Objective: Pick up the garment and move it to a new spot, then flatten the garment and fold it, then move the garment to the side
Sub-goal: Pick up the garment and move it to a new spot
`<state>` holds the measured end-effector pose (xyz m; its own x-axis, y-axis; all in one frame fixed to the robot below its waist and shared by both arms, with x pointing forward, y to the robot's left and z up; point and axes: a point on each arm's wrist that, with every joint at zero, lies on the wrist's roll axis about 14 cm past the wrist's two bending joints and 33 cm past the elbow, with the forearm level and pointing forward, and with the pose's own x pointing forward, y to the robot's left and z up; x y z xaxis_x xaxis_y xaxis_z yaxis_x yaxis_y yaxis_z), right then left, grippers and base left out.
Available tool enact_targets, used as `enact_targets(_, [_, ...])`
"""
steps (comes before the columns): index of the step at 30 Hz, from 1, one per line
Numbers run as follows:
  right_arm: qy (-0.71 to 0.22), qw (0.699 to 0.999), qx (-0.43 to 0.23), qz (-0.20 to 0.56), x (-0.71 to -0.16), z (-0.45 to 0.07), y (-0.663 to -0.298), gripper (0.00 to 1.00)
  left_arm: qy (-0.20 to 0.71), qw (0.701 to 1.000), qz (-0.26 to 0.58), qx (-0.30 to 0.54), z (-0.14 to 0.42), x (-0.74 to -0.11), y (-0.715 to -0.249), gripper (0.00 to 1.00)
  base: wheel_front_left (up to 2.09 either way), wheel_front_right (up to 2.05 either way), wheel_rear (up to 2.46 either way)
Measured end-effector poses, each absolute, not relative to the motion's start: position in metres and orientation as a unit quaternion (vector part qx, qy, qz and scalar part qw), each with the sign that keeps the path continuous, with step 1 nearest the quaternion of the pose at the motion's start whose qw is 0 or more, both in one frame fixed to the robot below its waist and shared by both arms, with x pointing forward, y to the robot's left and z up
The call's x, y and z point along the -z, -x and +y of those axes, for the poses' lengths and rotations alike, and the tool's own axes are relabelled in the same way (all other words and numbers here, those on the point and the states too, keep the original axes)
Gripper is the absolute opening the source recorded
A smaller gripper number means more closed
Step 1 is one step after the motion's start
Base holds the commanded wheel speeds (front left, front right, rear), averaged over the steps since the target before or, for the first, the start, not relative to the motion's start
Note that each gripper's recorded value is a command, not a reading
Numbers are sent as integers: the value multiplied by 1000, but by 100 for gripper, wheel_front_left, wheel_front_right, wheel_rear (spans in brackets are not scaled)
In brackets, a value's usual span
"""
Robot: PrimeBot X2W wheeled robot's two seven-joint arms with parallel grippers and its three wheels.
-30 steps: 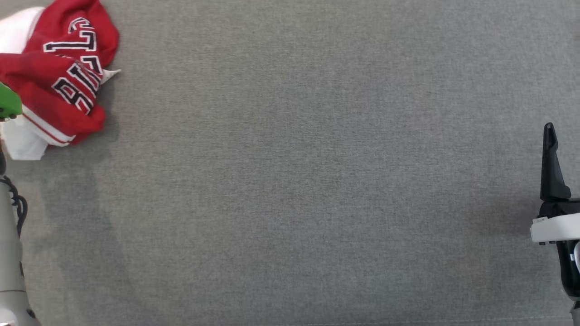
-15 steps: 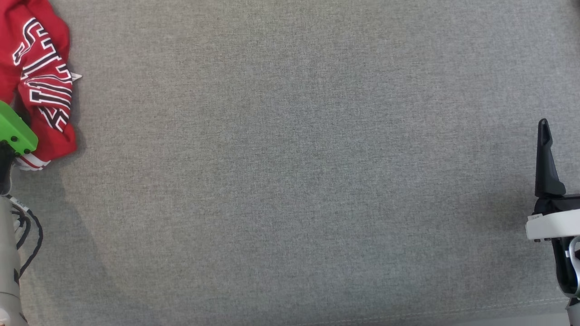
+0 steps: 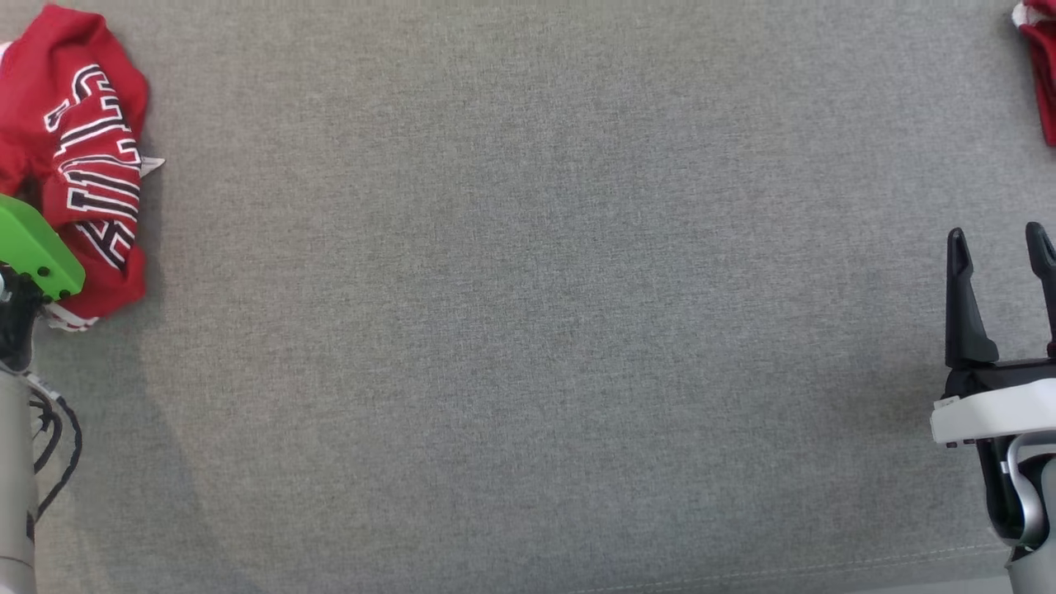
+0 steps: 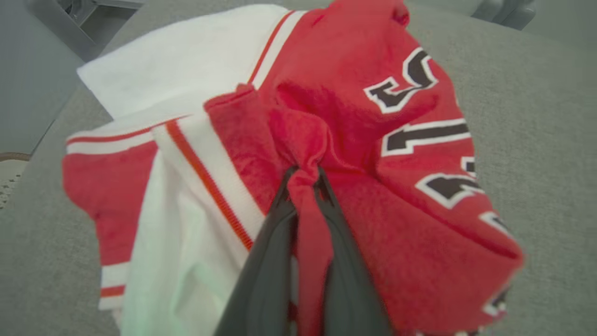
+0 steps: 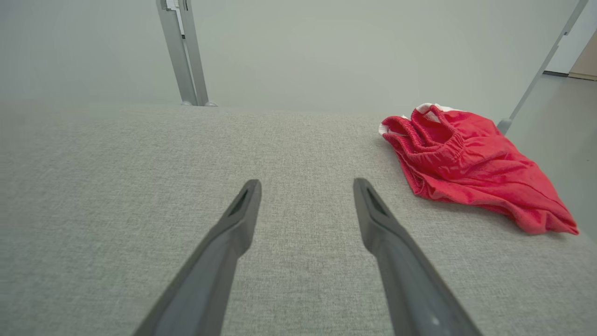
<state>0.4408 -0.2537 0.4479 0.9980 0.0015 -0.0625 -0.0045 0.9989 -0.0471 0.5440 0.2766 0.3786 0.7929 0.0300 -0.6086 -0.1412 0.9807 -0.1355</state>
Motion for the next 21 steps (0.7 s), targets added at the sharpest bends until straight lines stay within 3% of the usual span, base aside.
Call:
enact_targets(13, [3, 1000, 1, -9, -481, -244, -425, 100, 28, 995, 97, 4, 261, -516, -574, 0, 0, 0, 0])
enact_targets(21, [-15, 999, 24, -29, -498, -249, -406, 100, -11, 996, -37, 80, 200, -614, -588, 0, 0, 0, 0])
